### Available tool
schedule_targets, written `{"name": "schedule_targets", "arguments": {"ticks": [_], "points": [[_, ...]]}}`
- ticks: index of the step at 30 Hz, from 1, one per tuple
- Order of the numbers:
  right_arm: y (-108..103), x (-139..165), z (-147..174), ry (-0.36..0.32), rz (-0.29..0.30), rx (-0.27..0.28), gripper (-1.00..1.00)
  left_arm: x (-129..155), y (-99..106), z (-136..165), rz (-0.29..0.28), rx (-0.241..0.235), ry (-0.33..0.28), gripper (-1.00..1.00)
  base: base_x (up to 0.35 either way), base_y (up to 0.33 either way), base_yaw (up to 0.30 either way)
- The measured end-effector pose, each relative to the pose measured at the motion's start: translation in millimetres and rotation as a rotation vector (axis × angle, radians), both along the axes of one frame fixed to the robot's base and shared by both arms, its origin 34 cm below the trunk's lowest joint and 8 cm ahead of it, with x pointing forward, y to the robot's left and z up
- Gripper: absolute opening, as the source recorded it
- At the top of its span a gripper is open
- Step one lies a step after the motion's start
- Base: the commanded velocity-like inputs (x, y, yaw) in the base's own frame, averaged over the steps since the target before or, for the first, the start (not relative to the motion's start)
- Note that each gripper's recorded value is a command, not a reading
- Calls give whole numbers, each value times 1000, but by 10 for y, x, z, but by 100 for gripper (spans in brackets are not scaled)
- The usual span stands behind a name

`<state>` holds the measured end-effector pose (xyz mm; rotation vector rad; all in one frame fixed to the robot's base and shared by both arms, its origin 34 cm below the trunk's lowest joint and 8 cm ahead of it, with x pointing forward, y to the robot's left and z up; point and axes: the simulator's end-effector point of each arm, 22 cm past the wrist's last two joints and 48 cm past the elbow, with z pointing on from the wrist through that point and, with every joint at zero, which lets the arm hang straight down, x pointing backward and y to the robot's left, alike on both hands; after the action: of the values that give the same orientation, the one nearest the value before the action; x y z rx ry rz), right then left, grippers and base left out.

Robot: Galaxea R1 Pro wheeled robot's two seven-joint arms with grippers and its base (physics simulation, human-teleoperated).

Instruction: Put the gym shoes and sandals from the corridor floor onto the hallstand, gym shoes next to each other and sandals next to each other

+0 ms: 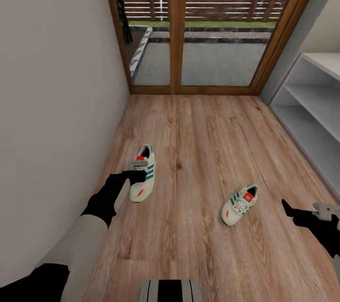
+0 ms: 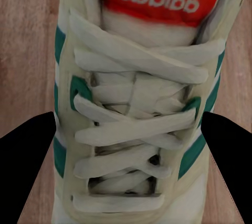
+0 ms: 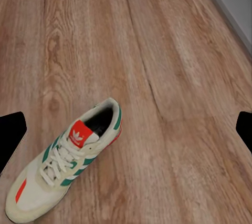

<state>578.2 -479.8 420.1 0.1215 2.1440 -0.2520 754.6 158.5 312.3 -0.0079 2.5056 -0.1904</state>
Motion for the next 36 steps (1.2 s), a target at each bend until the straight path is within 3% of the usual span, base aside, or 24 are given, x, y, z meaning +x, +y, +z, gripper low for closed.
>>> {"name": "schedule_targets", "arguments": {"ticks": [20, 36], "points": [[-5, -4, -3, 1, -1, 0, 100, 5, 0, 4, 0, 1, -3, -100, 309, 0, 0], [-16, -5, 0, 1, -2, -1, 100, 10, 2, 8, 1, 1, -5, -100, 58, 0, 0]]}}
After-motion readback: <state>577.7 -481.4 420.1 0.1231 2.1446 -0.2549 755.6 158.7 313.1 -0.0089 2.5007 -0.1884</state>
